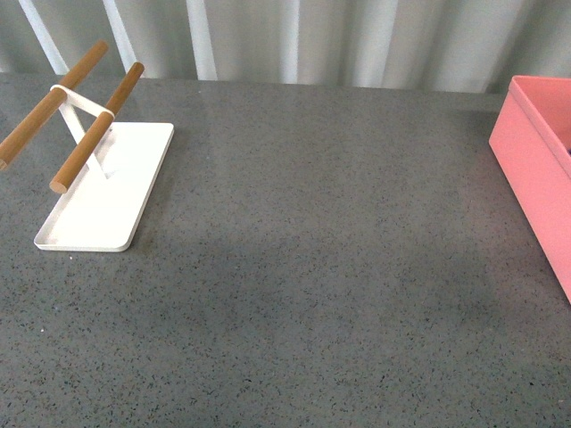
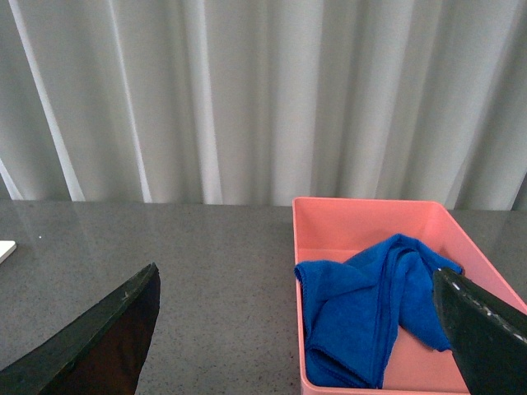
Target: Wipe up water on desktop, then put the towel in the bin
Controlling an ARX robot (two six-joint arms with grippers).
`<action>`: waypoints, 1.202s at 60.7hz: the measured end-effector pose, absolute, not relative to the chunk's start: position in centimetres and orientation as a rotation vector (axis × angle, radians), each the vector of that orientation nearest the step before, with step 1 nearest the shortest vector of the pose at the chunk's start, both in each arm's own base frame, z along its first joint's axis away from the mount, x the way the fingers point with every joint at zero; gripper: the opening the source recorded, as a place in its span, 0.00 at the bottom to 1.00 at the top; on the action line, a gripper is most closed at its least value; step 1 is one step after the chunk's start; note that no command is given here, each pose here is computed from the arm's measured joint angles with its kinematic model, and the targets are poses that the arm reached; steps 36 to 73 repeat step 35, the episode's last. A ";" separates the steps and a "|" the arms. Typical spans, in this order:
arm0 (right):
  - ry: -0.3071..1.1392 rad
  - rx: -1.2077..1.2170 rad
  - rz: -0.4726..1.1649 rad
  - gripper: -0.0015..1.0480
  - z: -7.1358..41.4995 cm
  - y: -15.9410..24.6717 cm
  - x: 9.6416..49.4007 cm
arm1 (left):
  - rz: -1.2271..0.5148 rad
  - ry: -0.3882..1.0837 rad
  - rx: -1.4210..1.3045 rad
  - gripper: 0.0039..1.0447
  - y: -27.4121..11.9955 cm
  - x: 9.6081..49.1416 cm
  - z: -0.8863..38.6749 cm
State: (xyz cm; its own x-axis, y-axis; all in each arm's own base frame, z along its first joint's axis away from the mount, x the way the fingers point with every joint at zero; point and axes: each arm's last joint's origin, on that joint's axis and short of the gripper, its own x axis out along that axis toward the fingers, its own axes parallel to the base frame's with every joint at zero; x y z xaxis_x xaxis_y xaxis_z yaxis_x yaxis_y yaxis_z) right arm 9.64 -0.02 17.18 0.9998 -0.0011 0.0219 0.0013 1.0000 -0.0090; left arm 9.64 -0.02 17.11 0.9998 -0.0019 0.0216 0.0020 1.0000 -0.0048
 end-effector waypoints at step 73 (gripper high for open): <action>-0.022 -0.009 -0.001 0.93 17.2 0.0 9.6 | -0.002 -0.022 -0.005 0.94 0.0 9.6 17.1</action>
